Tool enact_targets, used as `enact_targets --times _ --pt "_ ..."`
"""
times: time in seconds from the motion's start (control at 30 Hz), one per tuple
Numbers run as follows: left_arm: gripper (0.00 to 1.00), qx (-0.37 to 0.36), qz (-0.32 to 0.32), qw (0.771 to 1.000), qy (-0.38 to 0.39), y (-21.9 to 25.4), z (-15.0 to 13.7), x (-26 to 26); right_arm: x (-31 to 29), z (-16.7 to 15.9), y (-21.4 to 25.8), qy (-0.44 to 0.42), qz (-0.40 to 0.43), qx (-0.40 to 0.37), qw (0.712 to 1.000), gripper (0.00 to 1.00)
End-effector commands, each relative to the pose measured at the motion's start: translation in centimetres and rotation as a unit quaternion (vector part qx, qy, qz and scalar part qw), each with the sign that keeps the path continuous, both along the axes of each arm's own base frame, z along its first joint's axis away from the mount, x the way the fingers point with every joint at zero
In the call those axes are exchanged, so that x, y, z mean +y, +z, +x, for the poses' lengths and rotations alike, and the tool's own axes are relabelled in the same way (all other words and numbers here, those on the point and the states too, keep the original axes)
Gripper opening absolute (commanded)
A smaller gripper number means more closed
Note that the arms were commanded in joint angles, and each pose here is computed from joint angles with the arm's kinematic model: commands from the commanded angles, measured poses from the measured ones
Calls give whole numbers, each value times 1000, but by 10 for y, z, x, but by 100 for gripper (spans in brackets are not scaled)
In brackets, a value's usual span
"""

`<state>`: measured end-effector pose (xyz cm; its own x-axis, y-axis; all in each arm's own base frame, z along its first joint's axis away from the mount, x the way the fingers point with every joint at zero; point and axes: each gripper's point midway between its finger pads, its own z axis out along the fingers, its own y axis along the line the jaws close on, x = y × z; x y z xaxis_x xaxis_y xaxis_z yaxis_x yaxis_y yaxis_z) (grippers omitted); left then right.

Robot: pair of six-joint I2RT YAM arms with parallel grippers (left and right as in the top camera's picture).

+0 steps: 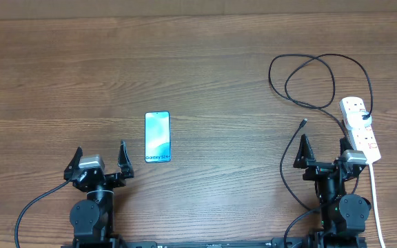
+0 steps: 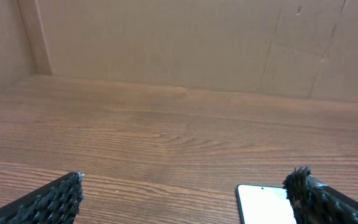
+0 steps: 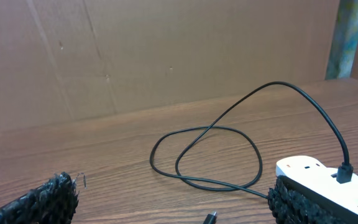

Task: Plug charger to phone and switch on socket

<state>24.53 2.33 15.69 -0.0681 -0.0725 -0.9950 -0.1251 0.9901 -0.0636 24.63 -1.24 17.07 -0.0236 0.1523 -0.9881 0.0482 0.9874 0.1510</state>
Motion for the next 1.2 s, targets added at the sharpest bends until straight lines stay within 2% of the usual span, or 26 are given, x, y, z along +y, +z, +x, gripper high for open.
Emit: enact_targets --times 0.0,0.77,1.03,1.17 --pt "100 5 9 1000 -1 -3 0 1 0 0 -1 0 -2 -3 1000 100" --pt "100 5 8 1000 -3 -3 0 0 0 0 -1 0 -2 -3 1000 100" --pt "100 -5 0 997 -71 9 0 -24 0 0 -1 0 -2 -3 1000 100" --pt "100 -7 -17 997 -74 20 -3 -25 0 0 -1 0 -2 -3 1000 100"
